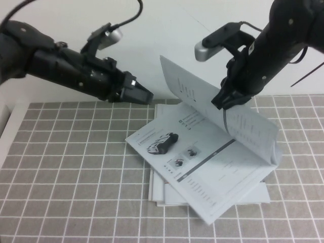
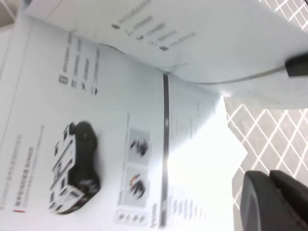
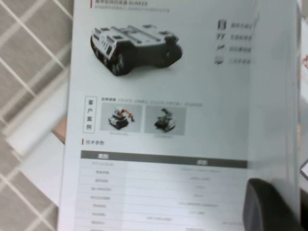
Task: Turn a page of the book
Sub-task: Open the closed book
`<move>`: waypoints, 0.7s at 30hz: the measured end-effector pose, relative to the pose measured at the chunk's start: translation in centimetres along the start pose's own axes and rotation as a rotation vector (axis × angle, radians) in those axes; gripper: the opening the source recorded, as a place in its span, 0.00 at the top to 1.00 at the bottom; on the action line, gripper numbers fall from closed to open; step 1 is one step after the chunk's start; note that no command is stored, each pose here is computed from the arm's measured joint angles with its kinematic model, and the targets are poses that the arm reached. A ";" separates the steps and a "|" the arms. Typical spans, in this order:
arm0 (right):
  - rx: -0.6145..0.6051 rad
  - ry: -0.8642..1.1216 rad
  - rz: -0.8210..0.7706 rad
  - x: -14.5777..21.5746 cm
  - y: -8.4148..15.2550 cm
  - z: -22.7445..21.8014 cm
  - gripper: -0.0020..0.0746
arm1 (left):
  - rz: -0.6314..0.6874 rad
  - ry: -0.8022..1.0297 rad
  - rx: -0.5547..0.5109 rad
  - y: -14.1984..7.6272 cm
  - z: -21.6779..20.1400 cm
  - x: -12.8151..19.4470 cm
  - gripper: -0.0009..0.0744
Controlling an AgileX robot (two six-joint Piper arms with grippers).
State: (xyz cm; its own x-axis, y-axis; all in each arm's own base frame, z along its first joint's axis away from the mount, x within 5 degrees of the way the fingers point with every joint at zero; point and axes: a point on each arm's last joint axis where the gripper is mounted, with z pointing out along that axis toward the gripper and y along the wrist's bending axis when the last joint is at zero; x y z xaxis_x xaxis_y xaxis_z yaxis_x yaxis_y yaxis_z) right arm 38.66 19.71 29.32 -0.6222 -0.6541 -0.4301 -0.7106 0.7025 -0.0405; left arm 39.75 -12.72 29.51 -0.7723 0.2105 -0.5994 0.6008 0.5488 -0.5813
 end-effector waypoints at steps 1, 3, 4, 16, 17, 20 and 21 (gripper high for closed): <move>-0.025 -0.015 0.014 -0.2 -0.1 -0.5 0.96 | 0.009 0.002 -0.009 -0.3 -0.9 0.0 0.99; -0.095 -0.049 0.056 -0.7 0.0 -1.3 0.96 | 0.023 0.003 -0.031 -0.8 -2.5 -0.1 0.99; -0.136 -0.067 0.079 -0.9 0.0 -1.7 0.96 | 0.036 0.000 -0.050 -1.1 -3.2 -0.1 0.99; -0.200 -0.173 0.333 -1.5 -1.3 -2.5 0.96 | 0.115 -0.008 -0.106 -4.2 -6.3 -0.2 0.99; -0.170 -0.162 0.350 -1.2 -1.9 -2.4 0.96 | 0.114 -0.007 -0.108 -4.2 -6.3 -0.2 0.99; -0.131 -0.168 0.401 -0.7 -3.6 -2.5 0.96 | 0.115 0.001 -0.115 -4.2 -6.3 -0.1 0.99; -0.124 -0.176 0.412 -0.6 -3.9 -2.6 0.96 | 0.116 0.002 -0.116 -4.2 -6.3 -0.1 0.99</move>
State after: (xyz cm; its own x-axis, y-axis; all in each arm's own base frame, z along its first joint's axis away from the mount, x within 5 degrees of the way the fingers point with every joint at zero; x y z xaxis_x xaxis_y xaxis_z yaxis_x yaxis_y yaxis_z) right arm 41.01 16.64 32.09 -0.8034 -0.2627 -0.5344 -0.4566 0.8479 0.2695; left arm 36.04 -9.95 35.44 -0.6998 0.2791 -0.6575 0.6579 0.6105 -0.4411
